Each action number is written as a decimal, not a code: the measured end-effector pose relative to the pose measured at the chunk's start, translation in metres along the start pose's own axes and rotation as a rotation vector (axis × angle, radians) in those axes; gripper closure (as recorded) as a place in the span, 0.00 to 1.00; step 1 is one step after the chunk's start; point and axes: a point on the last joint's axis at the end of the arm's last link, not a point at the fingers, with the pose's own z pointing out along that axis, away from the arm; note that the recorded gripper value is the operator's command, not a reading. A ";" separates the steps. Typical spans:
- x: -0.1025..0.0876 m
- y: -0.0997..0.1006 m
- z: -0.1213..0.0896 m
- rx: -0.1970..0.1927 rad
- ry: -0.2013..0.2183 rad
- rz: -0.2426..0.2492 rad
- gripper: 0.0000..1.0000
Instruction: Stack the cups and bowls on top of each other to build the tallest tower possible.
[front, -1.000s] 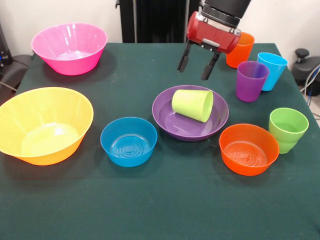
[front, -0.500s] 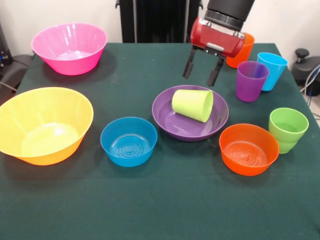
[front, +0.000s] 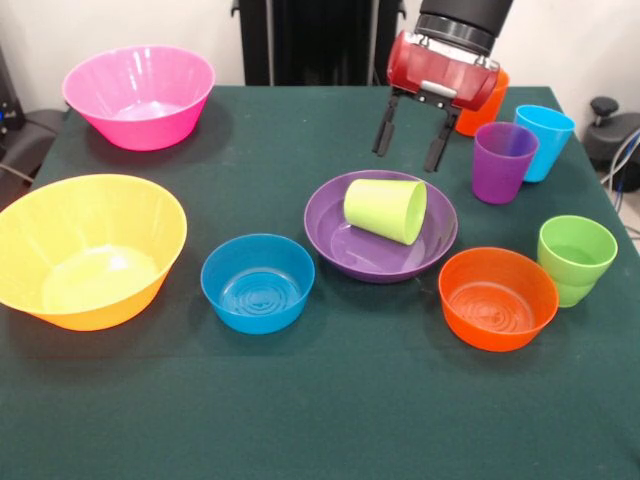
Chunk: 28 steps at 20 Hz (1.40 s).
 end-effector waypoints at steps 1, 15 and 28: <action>-0.001 0.000 -0.001 0.003 -0.002 -0.003 0.00; -0.004 0.000 -0.003 0.011 0.005 -0.019 0.00; -0.002 0.013 0.006 -0.049 0.031 0.002 0.00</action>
